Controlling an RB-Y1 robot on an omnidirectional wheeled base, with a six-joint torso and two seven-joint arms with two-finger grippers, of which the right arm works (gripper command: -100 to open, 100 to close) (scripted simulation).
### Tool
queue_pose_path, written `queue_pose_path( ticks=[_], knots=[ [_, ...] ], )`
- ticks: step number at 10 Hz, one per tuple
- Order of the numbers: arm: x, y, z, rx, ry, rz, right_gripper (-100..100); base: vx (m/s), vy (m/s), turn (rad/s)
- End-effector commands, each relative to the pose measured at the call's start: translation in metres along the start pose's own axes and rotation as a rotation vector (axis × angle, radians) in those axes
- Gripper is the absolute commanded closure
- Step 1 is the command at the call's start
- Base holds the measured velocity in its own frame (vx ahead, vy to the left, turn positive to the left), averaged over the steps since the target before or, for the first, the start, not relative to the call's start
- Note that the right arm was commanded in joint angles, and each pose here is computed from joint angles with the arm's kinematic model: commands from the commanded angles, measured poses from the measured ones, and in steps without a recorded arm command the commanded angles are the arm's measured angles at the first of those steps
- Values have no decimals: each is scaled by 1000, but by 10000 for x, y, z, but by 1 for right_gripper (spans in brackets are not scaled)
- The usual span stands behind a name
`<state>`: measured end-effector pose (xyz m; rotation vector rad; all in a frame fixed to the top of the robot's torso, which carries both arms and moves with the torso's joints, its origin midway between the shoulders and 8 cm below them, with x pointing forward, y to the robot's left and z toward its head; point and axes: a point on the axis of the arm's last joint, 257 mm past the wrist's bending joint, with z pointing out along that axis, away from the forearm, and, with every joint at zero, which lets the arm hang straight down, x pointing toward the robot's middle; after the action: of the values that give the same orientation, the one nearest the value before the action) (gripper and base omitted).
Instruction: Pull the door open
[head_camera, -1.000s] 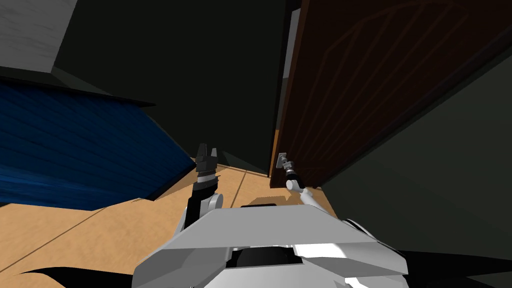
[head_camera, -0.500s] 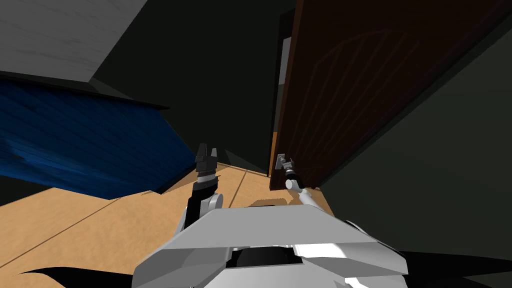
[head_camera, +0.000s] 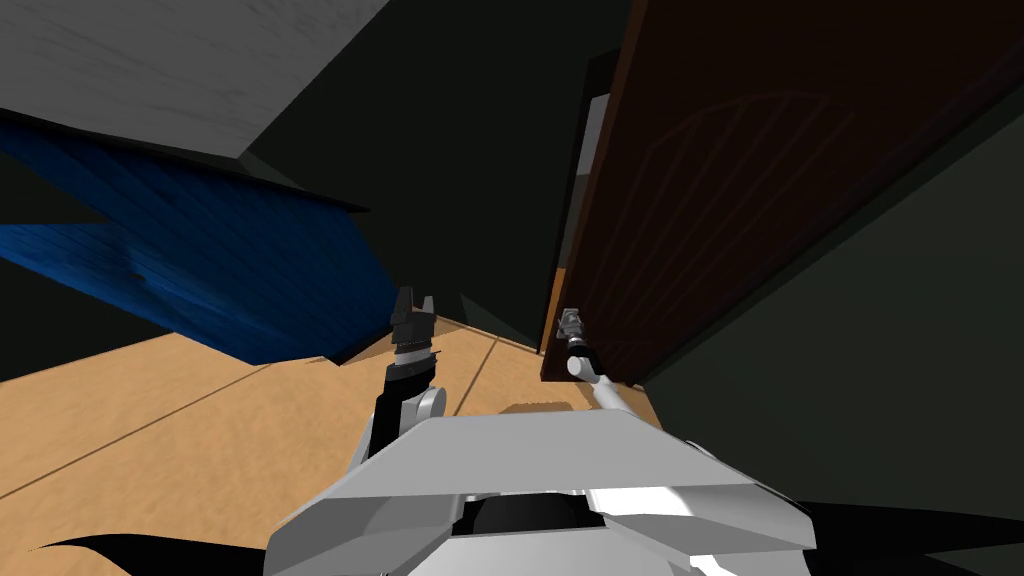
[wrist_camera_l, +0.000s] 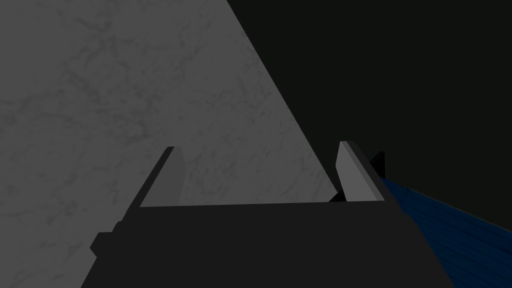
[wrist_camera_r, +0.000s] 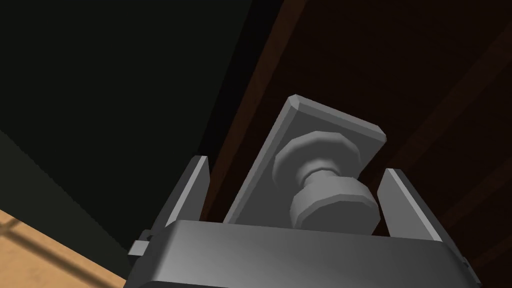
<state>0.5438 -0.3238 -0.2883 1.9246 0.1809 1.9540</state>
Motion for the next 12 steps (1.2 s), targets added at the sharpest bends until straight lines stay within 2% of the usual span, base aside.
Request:
queue_pose_path(
  ticks=[1,6,9,10,11,12],
  knots=[
    [-23,-34,-11,0,-15,77,-100,-107,-94,91],
    [-29,-102,-16,-8,-40,273,-100,-107,-63,87],
    [-31,-133,-19,-11,-51,358,-100,-101,-37,62],
    [-30,-125,-18,-11,-48,337,-100,-52,-22,14],
    [-130,87,-20,-35,-55,342,-100,49,19,166],
    [-162,160,-21,-43,-57,341,-100,105,16,166]
  ],
)
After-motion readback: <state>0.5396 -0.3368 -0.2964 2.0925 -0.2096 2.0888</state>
